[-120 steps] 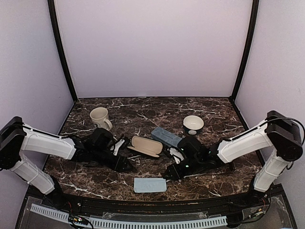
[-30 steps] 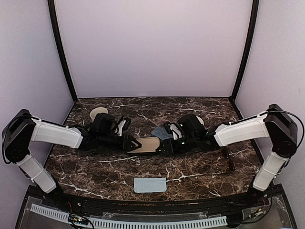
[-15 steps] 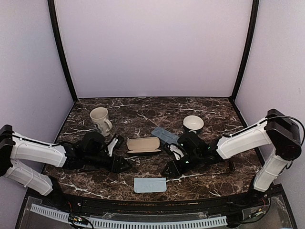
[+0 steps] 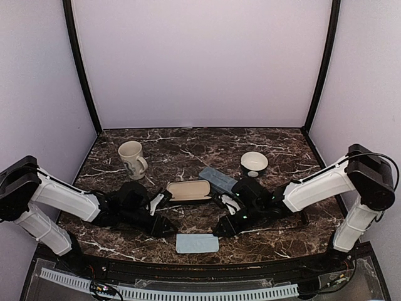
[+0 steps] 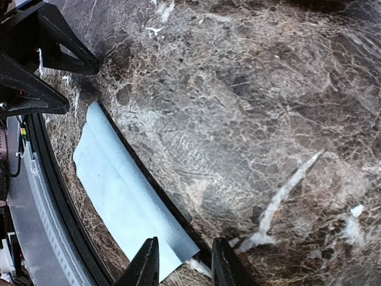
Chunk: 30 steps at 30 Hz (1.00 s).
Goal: Organize the sunglasses
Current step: Pick up the folded cleaning cloth from the center of the board.
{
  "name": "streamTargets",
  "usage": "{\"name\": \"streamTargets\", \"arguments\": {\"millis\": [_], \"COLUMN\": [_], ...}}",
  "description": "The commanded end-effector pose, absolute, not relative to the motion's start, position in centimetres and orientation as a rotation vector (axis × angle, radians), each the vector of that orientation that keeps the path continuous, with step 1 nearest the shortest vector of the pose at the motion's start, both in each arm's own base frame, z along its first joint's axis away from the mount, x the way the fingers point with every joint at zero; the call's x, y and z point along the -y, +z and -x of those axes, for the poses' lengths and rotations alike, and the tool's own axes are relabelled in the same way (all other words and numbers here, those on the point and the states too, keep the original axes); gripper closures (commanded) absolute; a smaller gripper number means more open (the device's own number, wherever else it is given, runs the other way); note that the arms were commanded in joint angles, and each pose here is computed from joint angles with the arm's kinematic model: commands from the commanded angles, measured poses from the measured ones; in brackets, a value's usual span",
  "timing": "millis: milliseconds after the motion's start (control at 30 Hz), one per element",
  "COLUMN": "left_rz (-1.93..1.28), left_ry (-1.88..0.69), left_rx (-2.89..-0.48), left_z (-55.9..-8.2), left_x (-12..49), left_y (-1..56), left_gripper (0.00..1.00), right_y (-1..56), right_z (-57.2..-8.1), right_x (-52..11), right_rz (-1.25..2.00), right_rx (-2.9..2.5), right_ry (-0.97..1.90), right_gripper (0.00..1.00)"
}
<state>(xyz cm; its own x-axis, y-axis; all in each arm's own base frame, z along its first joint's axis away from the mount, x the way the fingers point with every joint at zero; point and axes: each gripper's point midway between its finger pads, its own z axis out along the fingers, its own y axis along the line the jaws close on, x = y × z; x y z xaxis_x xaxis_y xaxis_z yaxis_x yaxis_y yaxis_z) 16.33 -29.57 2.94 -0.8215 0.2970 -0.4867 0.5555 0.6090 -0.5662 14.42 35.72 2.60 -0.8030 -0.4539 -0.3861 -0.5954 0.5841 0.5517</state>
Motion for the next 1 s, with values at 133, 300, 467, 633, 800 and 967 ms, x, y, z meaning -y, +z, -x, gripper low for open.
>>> {"name": "streamTargets", "arguments": {"millis": [133, 300, 467, 633, 800, 967], "left_rz": [-0.771, -0.772, -0.791, -0.801, -0.804, -0.808], "left_ry": [-1.128, -1.122, -1.116, -1.114, -1.119, -1.122], "left_rx": [-2.474, -2.493, -2.507, -2.511, -2.506, -2.509], "left_z": [-15.3, -14.9, -14.6, -14.6, -14.6, -14.5], "left_x": [31.1, 31.0, 31.2, 31.4, 31.6, 31.6], "left_y": [3.2, 2.9, 2.5, 2.3, 2.4, 2.3], "left_gripper": [0.56, 0.61, 0.68, 0.73, 0.79, 0.83], "right_y": [1.6, 1.6, 1.7, 1.9, 2.0, 2.2], "right_z": [-13.4, -13.3, -13.3, -13.3, -13.4, -13.4], "right_x": [-36.0, -36.1, -36.3, -36.2, -36.3, -36.5], "right_rz": [0.914, 0.921, 0.92, 0.916, 0.914, 0.912], "right_rx": [-2.612, -2.611, -2.608, -2.606, -2.599, -2.592], "right_ry": [1.046, 1.055, 1.061, 1.064, 1.07, 1.08], "right_gripper": [0.74, 0.78, 0.81, 0.83, 0.85, 0.88]}}
